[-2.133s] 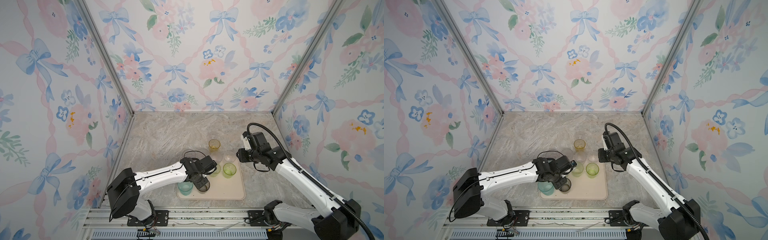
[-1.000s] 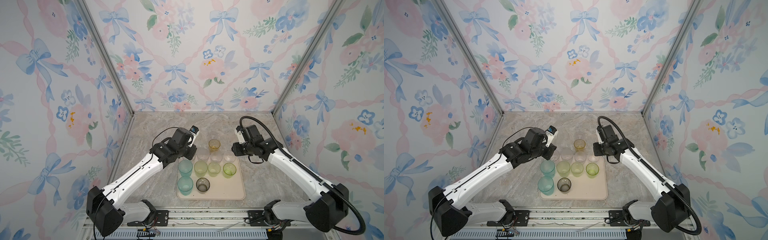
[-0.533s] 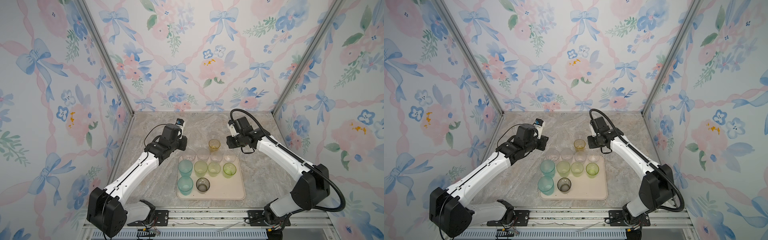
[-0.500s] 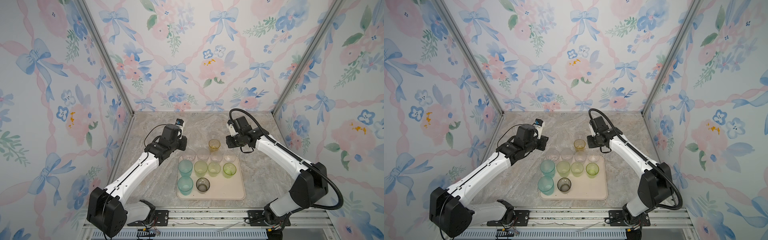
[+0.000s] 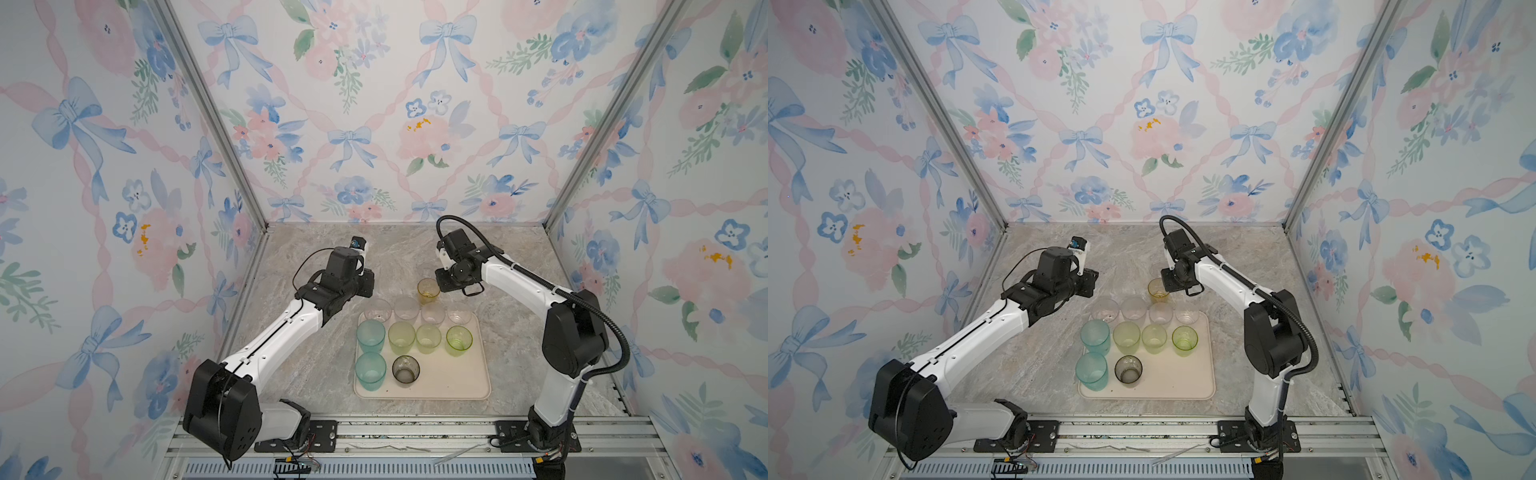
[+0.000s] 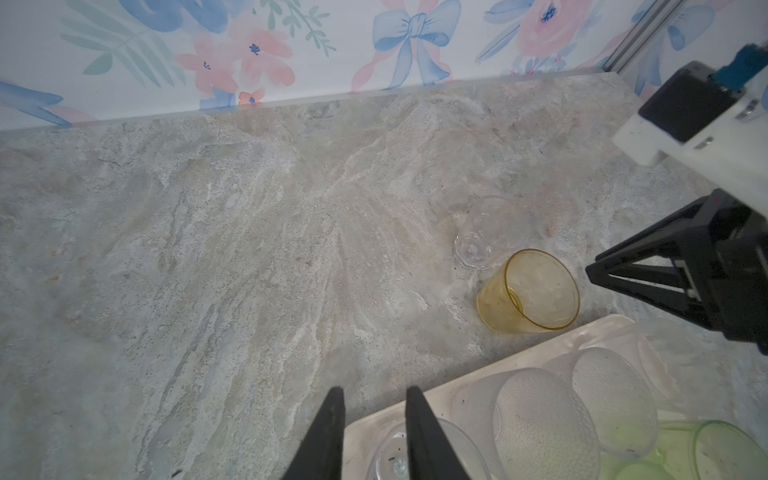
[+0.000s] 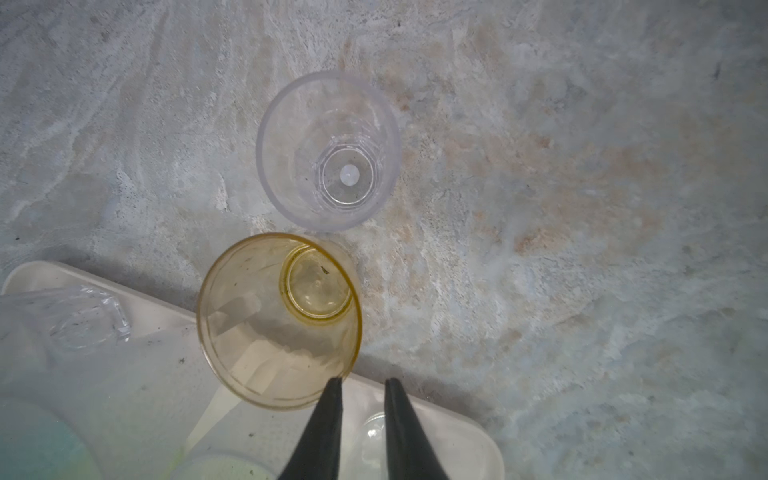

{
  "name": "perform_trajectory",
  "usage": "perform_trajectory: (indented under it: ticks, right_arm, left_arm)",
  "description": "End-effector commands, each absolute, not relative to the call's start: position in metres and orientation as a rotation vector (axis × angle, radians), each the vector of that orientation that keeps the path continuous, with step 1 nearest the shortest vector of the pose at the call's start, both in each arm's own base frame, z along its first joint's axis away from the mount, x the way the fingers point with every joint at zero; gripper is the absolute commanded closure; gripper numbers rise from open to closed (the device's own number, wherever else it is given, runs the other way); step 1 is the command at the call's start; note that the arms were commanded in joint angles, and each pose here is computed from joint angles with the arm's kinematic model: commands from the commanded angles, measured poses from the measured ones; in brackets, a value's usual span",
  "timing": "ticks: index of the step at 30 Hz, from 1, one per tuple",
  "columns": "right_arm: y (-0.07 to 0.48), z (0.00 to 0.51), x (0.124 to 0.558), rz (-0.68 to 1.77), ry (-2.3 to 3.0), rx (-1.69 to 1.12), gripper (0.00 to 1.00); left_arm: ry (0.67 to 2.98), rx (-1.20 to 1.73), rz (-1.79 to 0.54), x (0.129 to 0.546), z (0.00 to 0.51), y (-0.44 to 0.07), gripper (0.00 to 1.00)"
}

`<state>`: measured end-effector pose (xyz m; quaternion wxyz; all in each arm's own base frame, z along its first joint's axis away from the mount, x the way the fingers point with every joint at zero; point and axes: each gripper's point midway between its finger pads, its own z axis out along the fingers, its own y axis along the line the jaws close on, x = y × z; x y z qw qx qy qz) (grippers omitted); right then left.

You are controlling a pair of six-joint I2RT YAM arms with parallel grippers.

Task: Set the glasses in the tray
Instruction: 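Lower the right gripper onto the yellow glass rim and close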

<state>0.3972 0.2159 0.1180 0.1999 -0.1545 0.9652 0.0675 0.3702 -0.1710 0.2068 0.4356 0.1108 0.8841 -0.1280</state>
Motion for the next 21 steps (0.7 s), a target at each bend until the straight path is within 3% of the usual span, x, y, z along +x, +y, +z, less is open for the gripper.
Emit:
perform_trajectory:
  ticks: [1,21]
  right_arm:
    - [0.225,0.119,0.402,0.201,2.699,-0.464,0.77]
    - [0.228,0.091,0.409,0.209,2.758,-0.474,0.78]
  left_arm:
    - [2.205,0.266,-0.339,0.373,0.202,-0.172,0.72]
    - [2.215,0.261,-0.356,0.376,0.195,-0.168,0.72]
